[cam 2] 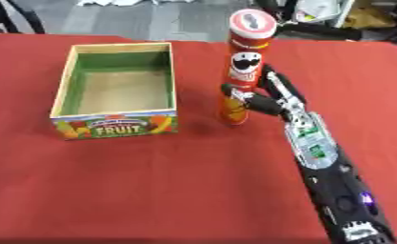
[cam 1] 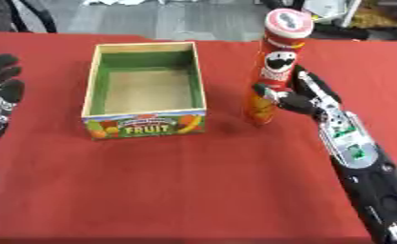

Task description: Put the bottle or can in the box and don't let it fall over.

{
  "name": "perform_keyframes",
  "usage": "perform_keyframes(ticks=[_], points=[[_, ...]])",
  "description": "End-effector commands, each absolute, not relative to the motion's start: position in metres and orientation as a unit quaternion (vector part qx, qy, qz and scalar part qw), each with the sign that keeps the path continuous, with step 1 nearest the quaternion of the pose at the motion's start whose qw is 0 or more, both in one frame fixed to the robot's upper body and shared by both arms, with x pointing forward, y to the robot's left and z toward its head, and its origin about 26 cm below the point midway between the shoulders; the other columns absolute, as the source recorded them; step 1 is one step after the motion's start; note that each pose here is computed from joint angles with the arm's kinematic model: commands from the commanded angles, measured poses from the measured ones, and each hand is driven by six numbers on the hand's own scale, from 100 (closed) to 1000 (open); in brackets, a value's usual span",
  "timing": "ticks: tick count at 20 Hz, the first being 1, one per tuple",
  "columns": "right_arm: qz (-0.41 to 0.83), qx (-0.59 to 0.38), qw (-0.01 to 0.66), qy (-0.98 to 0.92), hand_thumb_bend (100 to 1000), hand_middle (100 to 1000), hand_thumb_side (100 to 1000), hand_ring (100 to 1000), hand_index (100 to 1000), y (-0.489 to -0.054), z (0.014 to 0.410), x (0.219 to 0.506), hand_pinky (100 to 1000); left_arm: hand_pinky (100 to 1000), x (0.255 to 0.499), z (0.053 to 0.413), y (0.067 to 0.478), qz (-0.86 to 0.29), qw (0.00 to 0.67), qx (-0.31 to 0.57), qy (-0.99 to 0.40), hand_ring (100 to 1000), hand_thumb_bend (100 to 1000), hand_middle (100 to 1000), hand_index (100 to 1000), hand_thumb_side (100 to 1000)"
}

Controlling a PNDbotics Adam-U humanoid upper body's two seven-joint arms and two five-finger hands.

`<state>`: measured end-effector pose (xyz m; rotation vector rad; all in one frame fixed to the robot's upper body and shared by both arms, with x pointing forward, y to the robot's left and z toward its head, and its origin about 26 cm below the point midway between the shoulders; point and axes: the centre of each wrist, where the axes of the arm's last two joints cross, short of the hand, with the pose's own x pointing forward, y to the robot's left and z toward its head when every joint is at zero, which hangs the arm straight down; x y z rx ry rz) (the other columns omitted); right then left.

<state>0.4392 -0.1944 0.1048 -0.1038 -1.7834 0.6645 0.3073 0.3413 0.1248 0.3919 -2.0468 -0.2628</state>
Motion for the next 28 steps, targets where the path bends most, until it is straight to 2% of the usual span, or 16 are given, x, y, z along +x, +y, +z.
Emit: perform_keyframes(ticks=[1, 6, 9, 12, 15, 17, 23, 28], points=[[0.275, -0.049, 0.571, -0.772, 531, 862, 438, 850, 987, -0.192, 0.115, 0.443, 948, 862, 0.308, 0.133, 0.342, -0.112, 0.486, 0.163, -0.851, 865, 651, 823, 885, 721], [0.254, -0.065, 0.584, -0.768, 485, 859, 396, 852, 932, -0.189, 0.11, 0.445, 946, 862, 0.309, 0.133, 0.341, -0.112, 0.486, 0.162, -0.851, 865, 650, 823, 885, 721], [0.229, -0.08, 0.595, -0.766, 406, 856, 307, 857, 841, -0.188, 0.106, 0.446, 944, 862, 0.308, 0.132, 0.341, -0.112, 0.487, 0.162, -0.851, 864, 650, 823, 885, 722], [0.201, -0.096, 0.604, -0.766, 236, 841, 100, 861, 591, -0.186, 0.102, 0.447, 938, 862, 0.309, 0.132, 0.341, -0.112, 0.486, 0.161, -0.851, 864, 650, 823, 885, 722], [0.179, -0.108, 0.609, -0.765, 100, 794, 100, 828, 431, -0.184, 0.1, 0.447, 918, 862, 0.309, 0.132, 0.341, -0.111, 0.487, 0.161, -0.852, 864, 649, 822, 885, 722], [0.163, -0.114, 0.615, -0.763, 100, 735, 100, 772, 344, -0.184, 0.098, 0.448, 896, 862, 0.309, 0.132, 0.341, -0.111, 0.487, 0.161, -0.851, 864, 648, 822, 885, 722], [0.132, -0.126, 0.618, -0.764, 100, 704, 100, 746, 327, -0.187, 0.099, 0.448, 894, 862, 0.309, 0.132, 0.341, -0.11, 0.488, 0.161, -0.851, 864, 647, 822, 884, 722], [0.122, -0.123, 0.603, -0.779, 100, 701, 100, 745, 327, -0.19, 0.117, 0.451, 899, 862, 0.309, 0.132, 0.341, -0.11, 0.487, 0.161, -0.851, 863, 646, 821, 885, 722]])
